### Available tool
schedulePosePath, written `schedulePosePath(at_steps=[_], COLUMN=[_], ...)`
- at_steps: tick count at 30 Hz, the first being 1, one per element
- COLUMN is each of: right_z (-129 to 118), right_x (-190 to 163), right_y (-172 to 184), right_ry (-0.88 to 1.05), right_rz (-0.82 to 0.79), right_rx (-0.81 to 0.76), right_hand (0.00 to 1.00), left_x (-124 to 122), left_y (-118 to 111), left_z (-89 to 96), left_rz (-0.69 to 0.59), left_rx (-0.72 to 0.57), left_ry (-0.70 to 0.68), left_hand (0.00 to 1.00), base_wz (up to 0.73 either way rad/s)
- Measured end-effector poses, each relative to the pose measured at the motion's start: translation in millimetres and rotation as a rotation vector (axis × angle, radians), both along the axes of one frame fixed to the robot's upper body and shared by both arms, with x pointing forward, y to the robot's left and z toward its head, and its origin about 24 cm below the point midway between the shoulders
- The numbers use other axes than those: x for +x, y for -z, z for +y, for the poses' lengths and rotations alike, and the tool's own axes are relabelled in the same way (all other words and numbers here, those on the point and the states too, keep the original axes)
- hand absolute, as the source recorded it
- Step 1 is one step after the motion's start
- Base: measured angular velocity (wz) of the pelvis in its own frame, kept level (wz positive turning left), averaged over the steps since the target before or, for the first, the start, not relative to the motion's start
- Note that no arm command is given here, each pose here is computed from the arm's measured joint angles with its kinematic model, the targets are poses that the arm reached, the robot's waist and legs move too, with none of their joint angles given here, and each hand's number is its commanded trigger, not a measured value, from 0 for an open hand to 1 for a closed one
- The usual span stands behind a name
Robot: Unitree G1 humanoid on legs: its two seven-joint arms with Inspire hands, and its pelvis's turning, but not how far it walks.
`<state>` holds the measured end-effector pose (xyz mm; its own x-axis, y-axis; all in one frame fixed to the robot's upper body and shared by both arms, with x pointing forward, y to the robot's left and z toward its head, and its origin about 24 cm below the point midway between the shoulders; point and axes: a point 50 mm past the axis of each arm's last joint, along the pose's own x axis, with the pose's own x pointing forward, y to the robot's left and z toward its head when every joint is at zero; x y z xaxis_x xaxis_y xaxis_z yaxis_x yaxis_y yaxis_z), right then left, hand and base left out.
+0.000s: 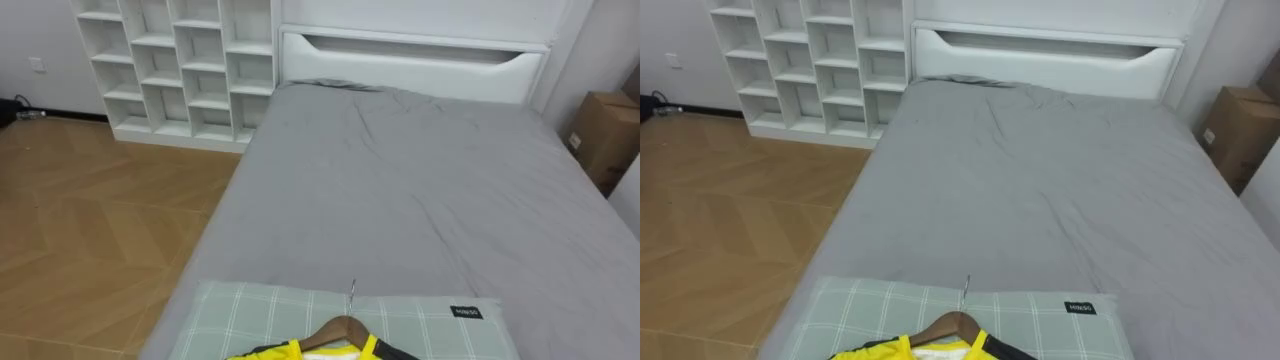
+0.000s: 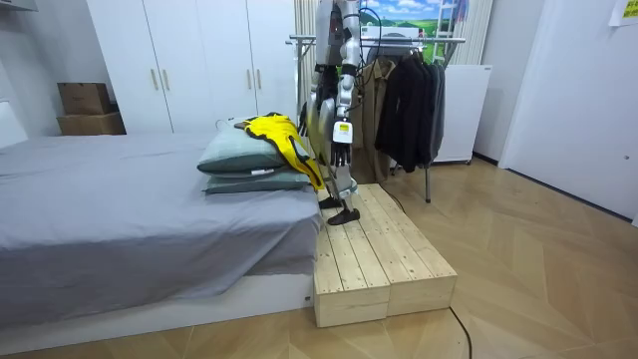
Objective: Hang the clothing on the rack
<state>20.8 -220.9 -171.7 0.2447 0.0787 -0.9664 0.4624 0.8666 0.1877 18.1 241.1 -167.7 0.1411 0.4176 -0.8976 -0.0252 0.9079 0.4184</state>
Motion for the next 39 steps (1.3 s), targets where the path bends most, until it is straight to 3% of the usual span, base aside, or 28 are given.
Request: schedulePosePath(at_steps=[29,34,39], right_z=[-1.5,-2.1,-3.3], right_x=[3.4,4.4,4.4], right_y=[0.0,0.1,-0.2], right_ry=[-0.026,-0.033,-0.049], right_rz=[0.012,0.014,0.017], right_rx=[-0.014,-0.028,-0.038], right_hand=[0.0,0.0,0.0], left_x=[-3.9,-3.8,11.3], left_y=[-2.9,-5.6,-15.6], left_z=[9.3,14.9,28.4], left_rz=[-0.028,-0.06,-0.165], left_rx=[0.053,0.117,0.251], left_ry=[-0.094,-0.134,-0.193], left_hand=[0.0,0.0,0.0], base_wz=[0.04,0.02,0.12])
